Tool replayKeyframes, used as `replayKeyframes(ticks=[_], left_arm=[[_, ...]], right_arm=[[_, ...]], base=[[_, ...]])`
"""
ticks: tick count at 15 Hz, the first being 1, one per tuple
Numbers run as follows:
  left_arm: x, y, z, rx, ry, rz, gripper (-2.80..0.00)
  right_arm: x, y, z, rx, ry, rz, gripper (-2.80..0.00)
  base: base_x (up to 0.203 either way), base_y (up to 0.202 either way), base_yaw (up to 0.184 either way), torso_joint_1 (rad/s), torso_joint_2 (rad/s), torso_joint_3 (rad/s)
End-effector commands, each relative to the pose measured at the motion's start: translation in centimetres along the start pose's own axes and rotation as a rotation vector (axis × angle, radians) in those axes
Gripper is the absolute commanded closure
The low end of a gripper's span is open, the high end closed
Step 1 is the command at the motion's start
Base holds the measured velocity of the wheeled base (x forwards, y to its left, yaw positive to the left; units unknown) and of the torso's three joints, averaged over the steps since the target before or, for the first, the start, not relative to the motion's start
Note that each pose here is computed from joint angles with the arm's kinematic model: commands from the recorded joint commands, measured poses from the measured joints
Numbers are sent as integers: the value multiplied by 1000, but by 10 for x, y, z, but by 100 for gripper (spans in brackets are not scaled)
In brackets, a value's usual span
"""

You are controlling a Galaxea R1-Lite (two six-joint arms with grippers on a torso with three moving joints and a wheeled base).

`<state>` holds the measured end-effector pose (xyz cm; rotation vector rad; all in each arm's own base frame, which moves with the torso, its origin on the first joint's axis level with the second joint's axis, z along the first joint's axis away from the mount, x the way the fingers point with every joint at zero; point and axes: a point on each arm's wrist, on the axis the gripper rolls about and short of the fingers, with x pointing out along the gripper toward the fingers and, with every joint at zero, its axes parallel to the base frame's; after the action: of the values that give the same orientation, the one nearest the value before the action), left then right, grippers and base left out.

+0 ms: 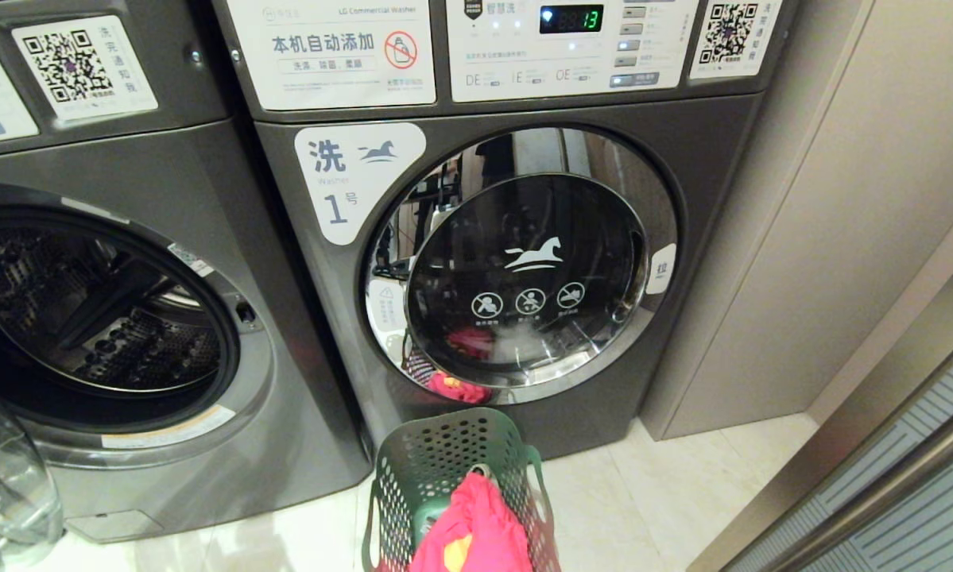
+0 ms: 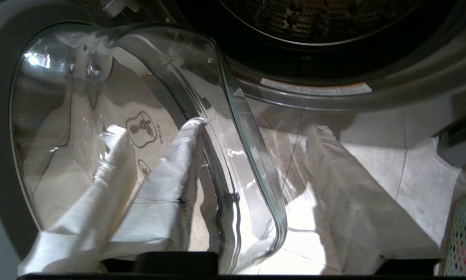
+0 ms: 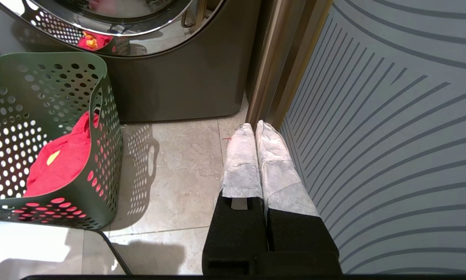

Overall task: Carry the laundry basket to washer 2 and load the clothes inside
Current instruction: Open the lid of the washing machine

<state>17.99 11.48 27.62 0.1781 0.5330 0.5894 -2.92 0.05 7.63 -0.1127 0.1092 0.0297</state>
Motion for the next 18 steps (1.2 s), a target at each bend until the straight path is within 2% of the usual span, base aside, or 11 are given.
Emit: replayKeyframes(ticks=[1, 3, 4, 8, 10, 18], left_arm=[[22, 0, 5, -46, 50, 49, 0], [34, 1, 5, -132, 98, 141, 0], [39, 3, 4, -152, 115, 190, 0], [47, 14, 1, -166, 164, 369, 0], [53, 25, 3, -194, 174, 439, 0], [68, 80, -8, -294, 225, 626, 0]], right_arm=[[0, 0, 0, -1, 1, 1, 0], [0, 0, 0, -1, 1, 1, 0], [0, 0, 0, -1, 1, 1, 0], [0, 0, 0, -1, 1, 1, 0], [0, 0, 0, -1, 1, 1, 0], [0, 0, 0, -1, 1, 1, 0]], base=[[0, 0, 0, 0, 0, 0], [0, 0, 0, 0, 0, 0], [0, 0, 0, 0, 0, 0], [0, 0, 0, 0, 0, 0], [0, 0, 0, 0, 0, 0], [0, 0, 0, 0, 0, 0]])
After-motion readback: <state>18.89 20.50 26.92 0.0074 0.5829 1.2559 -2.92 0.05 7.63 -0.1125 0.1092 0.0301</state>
